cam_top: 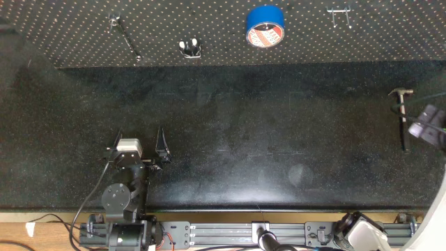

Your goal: Place Tools Onto Pegboard

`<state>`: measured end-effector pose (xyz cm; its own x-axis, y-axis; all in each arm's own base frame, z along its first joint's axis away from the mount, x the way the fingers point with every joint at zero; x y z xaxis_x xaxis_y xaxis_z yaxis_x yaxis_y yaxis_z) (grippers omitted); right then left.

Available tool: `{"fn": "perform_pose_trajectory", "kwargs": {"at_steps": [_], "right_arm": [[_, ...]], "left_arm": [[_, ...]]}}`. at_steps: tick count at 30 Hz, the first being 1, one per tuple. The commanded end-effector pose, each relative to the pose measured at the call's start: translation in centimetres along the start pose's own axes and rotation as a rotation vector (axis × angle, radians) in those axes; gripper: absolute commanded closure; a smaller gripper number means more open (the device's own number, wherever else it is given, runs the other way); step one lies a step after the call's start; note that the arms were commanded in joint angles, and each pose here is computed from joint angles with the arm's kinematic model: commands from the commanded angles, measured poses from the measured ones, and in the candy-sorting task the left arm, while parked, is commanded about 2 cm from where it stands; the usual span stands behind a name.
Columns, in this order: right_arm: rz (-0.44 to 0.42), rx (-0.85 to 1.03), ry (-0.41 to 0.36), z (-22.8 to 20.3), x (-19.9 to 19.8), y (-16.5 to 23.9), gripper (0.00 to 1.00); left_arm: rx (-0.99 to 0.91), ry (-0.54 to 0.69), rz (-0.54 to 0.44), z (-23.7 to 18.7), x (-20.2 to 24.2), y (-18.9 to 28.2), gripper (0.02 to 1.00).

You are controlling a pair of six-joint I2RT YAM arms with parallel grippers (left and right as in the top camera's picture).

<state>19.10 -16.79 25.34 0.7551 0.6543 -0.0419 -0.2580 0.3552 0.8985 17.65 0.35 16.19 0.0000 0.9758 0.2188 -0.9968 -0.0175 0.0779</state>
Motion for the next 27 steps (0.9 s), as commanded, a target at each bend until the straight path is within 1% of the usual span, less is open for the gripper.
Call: {"fn": "perform_pose_trajectory", "kwargs": {"at_steps": [1, 3, 4, 5, 6, 7, 9, 11, 14, 16, 19, 23, 24, 27], "right_arm": [[0.071, 0.075, 0.306, 0.4, -1.6, -2.5, 0.023], [0.086, 0.162, 0.395, 0.2, -1.6, -5.1, 0.025], [0.095, 0.212, 0.405, 0.1, -1.5, -6.6, 0.023], [0.126, 0.244, 0.415, 0.0, -1.2, -7.7, 0.023], [0.187, 0.265, 0.435, -0.2, -0.6, -8.6, 0.023], [0.221, 0.275, 0.445, -0.2, -0.2, -9.3, 0.025], [0.228, 0.301, 0.47, -0.2, 0.6, -10.8, 0.025], [0.235, 0.319, 0.539, -0.3, 1.7, -12.2, 0.025], [0.174, 0.344, 0.596, -0.3, 2.4, -14.1, 0.025], [0.18, 0.359, 0.609, -0.5, 2.7, -15.2, 0.023], [0.196, 0.386, 0.663, -0.9, 2.7, -16.2, 0.023], [0.2, 0.377, 0.67, -0.7, 2.8, -16.4, 0.023], [0.204, 0.379, 0.687, -0.8, 2.8, -16.6, 0.025], [0.208, 0.391, 0.697, -1.0, 2.9, -17.0, 0.025]], "left_arm": [[-0.001, -0.013, -0.012, -0.1, -0.2, 0.0, 0.023], [-0.001, -0.013, -0.012, -0.1, -0.2, 0.0, 0.023], [-0.001, -0.013, -0.012, -0.1, -0.2, 0.0, 0.023], [-0.001, -0.013, -0.012, -0.1, -0.2, 0.0, 0.023], [-0.001, -0.013, -0.012, -0.1, -0.2, 0.0, 0.02], [-0.001, -0.013, -0.012, -0.1, -0.2, 0.0, 0.023], [-0.001, -0.013, -0.012, -0.1, -0.2, 0.0, 0.023], [-0.001, -0.013, -0.012, -0.1, -0.2, 0.0, 0.023], [-0.001, -0.013, -0.012, -0.1, -0.2, 0.0, 0.023], [-0.001, -0.013, -0.012, -0.1, -0.2, 0.0, 0.023], [-0.001, -0.013, -0.012, -0.1, -0.2, 0.0, 0.023], [-0.001, -0.013, -0.012, -0.1, -0.2, 0.0, 0.023], [-0.001, -0.013, -0.012, -0.1, -0.2, 0.0, 0.023], [-0.001, -0.013, -0.012, -0.1, -0.2, 0.0, 0.023]]}}
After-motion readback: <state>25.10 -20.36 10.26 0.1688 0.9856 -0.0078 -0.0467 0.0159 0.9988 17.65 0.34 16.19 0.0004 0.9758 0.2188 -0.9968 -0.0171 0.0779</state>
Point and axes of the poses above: each gripper's point midway between its finger pads, its own y axis back along the fingers, its own x axis along the line the jaws close on, z = x × y, the point moved 7 cm from there along y, back along the fingers, and after that the axes turned 14 degrees about -y, right-handed, at the moved point
